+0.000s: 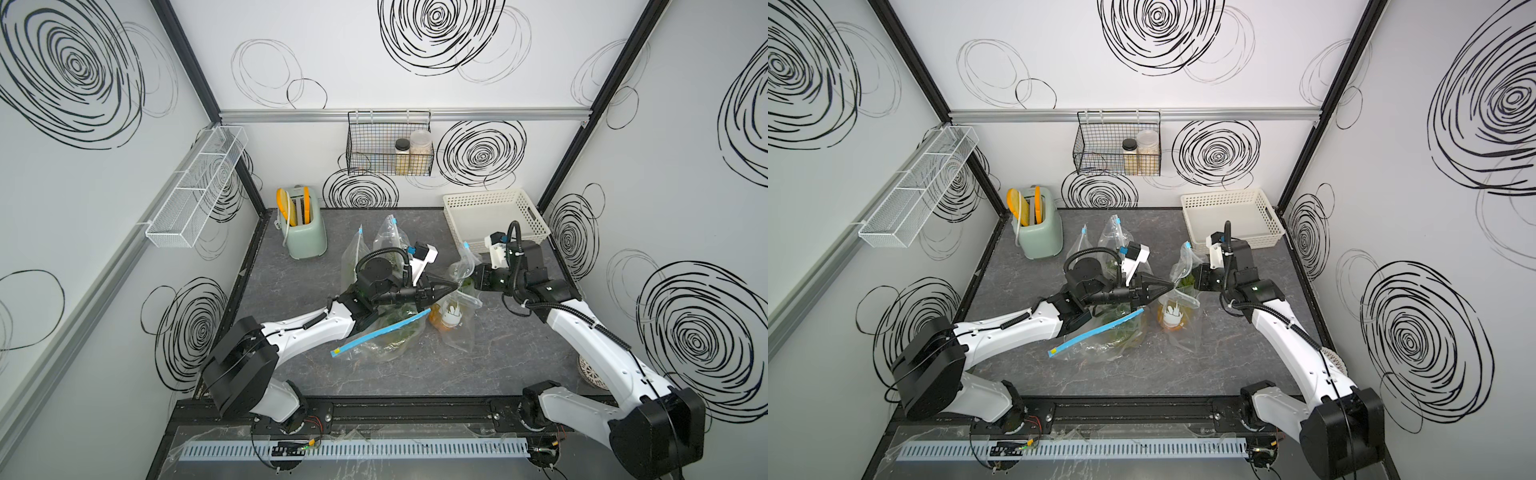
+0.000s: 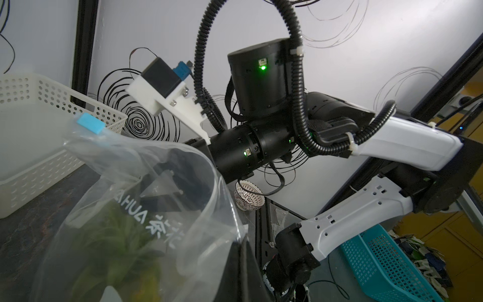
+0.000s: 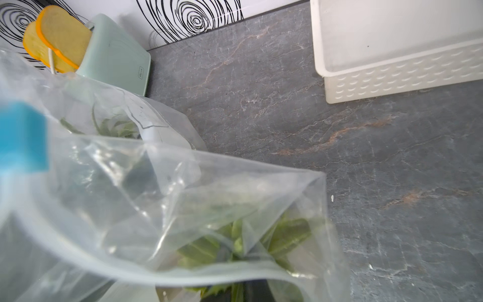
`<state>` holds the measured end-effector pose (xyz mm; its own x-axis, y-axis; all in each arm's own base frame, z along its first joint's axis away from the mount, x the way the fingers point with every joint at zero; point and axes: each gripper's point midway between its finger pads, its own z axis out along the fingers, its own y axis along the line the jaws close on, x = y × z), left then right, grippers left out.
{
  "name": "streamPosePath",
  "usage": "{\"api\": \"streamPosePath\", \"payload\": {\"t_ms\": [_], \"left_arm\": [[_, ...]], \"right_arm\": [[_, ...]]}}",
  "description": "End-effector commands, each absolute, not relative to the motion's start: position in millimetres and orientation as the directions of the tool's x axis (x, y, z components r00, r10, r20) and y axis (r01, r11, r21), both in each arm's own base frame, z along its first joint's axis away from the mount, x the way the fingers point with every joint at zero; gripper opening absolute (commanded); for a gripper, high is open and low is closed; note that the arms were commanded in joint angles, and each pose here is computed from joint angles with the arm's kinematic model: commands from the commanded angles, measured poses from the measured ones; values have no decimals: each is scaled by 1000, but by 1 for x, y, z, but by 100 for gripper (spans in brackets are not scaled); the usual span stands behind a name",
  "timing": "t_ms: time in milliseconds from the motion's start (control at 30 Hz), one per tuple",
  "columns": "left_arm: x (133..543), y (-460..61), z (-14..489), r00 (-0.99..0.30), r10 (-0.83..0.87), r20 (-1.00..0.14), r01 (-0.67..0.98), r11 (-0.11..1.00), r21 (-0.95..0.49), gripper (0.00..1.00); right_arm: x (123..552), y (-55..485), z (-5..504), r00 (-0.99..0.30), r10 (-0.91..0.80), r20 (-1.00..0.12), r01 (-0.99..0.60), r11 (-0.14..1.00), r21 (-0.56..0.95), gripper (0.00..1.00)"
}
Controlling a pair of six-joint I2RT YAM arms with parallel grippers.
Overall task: Open the zip-top bag and take out the pineapple
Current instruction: Pick up the pineapple from the zipper food storage bag.
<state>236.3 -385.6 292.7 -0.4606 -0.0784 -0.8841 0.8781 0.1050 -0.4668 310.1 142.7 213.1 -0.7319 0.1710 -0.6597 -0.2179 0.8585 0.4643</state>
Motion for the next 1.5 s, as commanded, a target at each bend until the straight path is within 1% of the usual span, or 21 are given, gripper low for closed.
{"api": "streamPosePath", "payload": {"t_ms": [0, 33, 67, 133, 233, 367, 467, 533, 600, 667, 700, 800, 867, 1033, 1133, 1333, 1467], "left_arm": [[243, -375, 323, -390, -180, -903, 903, 117, -413, 5], [247, -374, 324, -392, -190, -900, 900, 126, -418, 11], [250, -374, 326, -393, -196, -898, 897, 132, -422, 16], [255, -374, 326, -403, -199, -893, 892, 136, -432, 32], [261, -377, 326, -414, -205, -887, 886, 133, -444, 51], [274, -370, 324, -455, -242, -857, 860, 129, -493, 65], [286, -357, 321, -512, -289, -809, 825, 96, -557, 71], [292, -347, 320, -549, -316, -774, 802, 62, -594, 78], [295, -341, 318, -570, -330, -752, 789, 36, -614, 80], [297, -337, 314, -591, -331, -736, 775, 20, -631, 86], [298, -336, 312, -599, -328, -731, 770, 15, -638, 87], [294, -336, 306, -615, -311, -725, 763, -1, -646, 100], [291, -336, 305, -620, -307, -722, 761, -13, -648, 97], [289, -336, 303, -644, -311, -700, 744, -38, -667, 96], [289, -338, 303, -674, -313, -668, 721, -85, -688, 96], [290, -339, 310, -736, -334, -589, 670, -229, -707, 96], [294, -340, 315, -751, -347, -561, 654, -280, -703, 96]], "right_arm": [[309, 148, 267, -636, 198, -745, -336, 798, 499, 0], [306, 148, 273, -630, 192, -753, -352, 793, 497, 0], [305, 147, 278, -623, 187, -759, -367, 787, 495, 0], [301, 146, 291, -608, 187, -772, -396, 771, 498, 0], [299, 145, 309, -585, 185, -790, -433, 752, 497, 0], [299, 139, 325, -560, 173, -810, -440, 766, 468, 0], [299, 133, 337, -539, 168, -825, -437, 782, 445, 0], [299, 130, 343, -529, 167, -832, -439, 785, 437, 0], [299, 129, 348, -520, 165, -838, -444, 786, 430, 0], [299, 128, 352, -511, 162, -844, -448, 788, 422, 0], [299, 127, 354, -504, 161, -849, -450, 790, 417, 0], [299, 125, 361, -488, 162, -858, -451, 795, 406, 0], [300, 123, 365, -479, 165, -862, -451, 796, 403, 0], [299, 123, 381, -445, 174, -878, -465, 793, 393, 0], [295, 123, 399, -409, 178, -895, -487, 787, 379, 0], [284, 128, 439, -330, 195, -924, -560, 748, 357, 0], [277, 134, 458, -298, 201, -933, -610, 712, 348, 0]]}}
